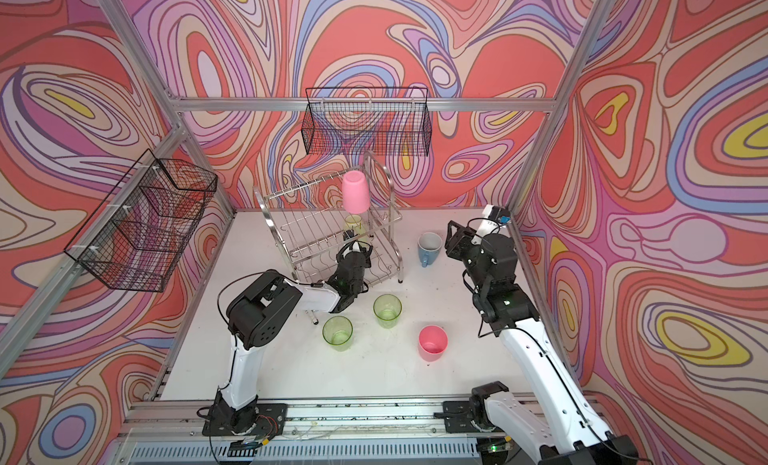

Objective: Load the cups into the dish rack

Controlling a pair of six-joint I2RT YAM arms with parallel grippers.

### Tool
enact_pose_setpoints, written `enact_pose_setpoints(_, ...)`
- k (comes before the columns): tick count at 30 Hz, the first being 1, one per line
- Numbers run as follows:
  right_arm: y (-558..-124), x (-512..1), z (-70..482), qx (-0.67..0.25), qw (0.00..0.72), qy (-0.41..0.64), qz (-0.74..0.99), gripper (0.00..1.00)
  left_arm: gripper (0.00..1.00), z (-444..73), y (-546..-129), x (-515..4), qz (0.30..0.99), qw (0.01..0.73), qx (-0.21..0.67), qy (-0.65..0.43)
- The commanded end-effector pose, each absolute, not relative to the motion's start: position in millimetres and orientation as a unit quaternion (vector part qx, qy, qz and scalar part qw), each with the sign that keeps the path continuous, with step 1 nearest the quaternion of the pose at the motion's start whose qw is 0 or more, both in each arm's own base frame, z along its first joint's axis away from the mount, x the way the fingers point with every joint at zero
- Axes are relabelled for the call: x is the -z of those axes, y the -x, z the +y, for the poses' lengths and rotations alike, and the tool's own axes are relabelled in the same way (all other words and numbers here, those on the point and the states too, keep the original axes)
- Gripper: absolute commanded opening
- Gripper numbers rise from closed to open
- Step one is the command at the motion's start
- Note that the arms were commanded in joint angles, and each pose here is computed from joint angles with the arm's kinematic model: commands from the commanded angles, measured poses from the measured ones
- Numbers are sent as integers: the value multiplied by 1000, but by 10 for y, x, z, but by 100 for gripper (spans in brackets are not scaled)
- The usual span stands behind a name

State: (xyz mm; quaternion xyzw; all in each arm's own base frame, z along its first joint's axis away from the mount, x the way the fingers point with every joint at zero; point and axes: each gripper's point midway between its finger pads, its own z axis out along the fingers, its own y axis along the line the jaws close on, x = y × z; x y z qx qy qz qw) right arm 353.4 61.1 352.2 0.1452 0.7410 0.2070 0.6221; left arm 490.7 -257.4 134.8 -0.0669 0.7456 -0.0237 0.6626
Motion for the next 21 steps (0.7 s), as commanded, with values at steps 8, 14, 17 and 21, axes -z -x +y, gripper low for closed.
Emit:
enact_pose_setpoints(8,-3490,-3479,588,-205,628,-142,738,52,4,-2737,-5103,-1548,726,679,63,85)
enact_pose_setpoints(14,-3460,-3430,595,-208,626,-141,738,52,5,-2784,-5151,-1496,732,675,59,76)
enact_pose_setpoints(17,-3446,-3412,599,-211,626,-141,737,52,7,-2778,-5170,-1465,734,672,56,77)
enact_pose_setpoints(21,-3438,-3389,601,-211,625,-140,738,52,9,-2750,-5201,-1417,738,668,50,79)
